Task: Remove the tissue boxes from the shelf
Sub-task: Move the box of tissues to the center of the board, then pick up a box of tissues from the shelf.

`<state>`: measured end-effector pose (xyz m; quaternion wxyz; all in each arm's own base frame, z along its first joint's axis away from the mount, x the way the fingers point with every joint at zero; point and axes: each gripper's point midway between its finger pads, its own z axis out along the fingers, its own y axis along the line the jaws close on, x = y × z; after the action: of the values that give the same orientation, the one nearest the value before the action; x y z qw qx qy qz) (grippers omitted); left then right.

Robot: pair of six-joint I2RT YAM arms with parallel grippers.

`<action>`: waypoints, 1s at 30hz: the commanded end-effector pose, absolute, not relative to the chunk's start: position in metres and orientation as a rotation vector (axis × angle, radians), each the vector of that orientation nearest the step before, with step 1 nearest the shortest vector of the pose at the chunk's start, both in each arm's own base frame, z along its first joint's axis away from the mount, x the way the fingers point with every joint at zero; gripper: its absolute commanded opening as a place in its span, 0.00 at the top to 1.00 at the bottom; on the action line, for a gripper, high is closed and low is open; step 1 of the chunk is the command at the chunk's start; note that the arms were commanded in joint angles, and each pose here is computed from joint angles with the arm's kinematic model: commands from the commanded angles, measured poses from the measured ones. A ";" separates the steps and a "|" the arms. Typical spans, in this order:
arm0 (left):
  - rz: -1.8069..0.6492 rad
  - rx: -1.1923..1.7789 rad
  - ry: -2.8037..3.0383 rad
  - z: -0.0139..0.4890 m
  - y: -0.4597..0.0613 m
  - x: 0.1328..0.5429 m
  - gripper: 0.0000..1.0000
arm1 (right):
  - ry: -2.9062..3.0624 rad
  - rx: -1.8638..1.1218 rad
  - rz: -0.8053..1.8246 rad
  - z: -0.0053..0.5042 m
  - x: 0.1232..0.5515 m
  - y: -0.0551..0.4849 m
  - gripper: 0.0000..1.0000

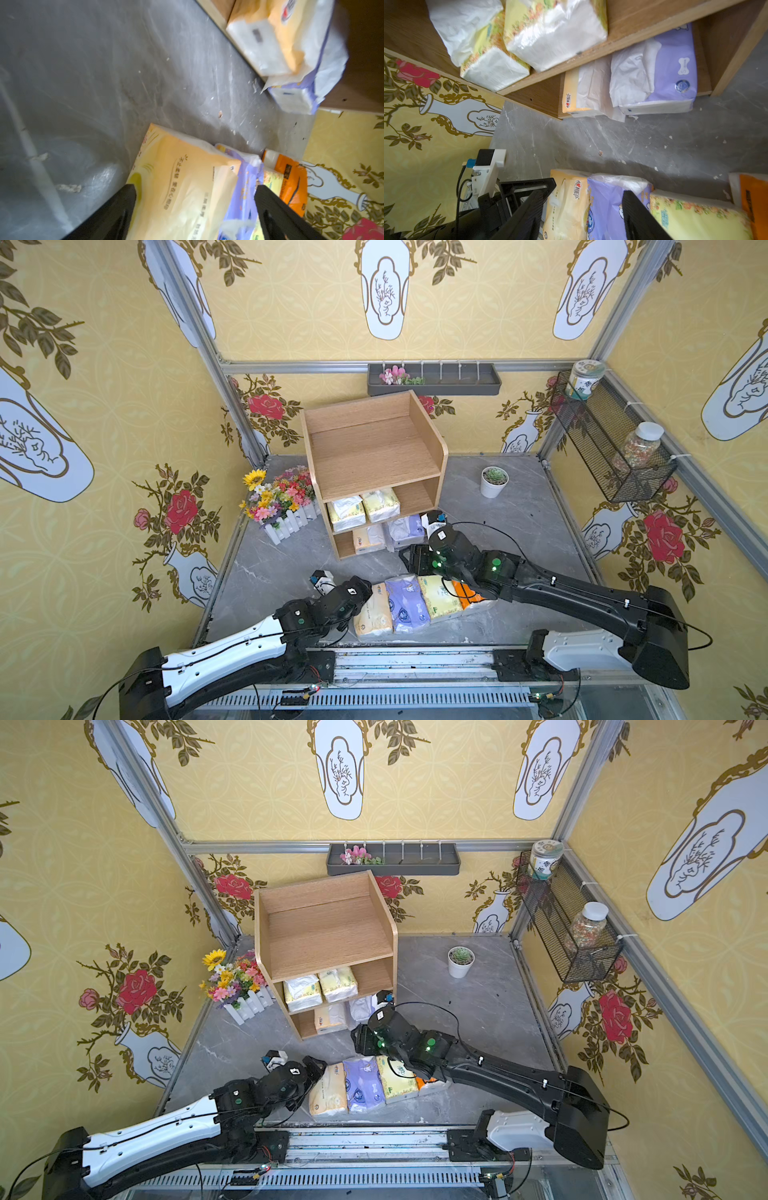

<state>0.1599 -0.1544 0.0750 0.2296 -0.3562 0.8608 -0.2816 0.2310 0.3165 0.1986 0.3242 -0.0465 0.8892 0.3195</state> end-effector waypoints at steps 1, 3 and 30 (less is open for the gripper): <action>-0.638 -1.024 2.248 0.085 -0.122 0.169 0.06 | 2.202 -0.075 0.868 0.223 0.251 0.327 0.36; -0.637 -1.014 2.200 0.097 -0.118 0.174 0.08 | 2.161 -0.043 0.869 0.229 0.259 0.330 0.37; -0.722 -1.030 2.060 0.117 -0.104 0.180 0.14 | 1.892 0.238 0.806 0.258 0.339 0.334 0.38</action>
<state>0.1807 -0.1096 0.1210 0.3516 -0.3927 0.7991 -0.2892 0.3322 0.3299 0.2419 0.4892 0.0924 0.8056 0.3210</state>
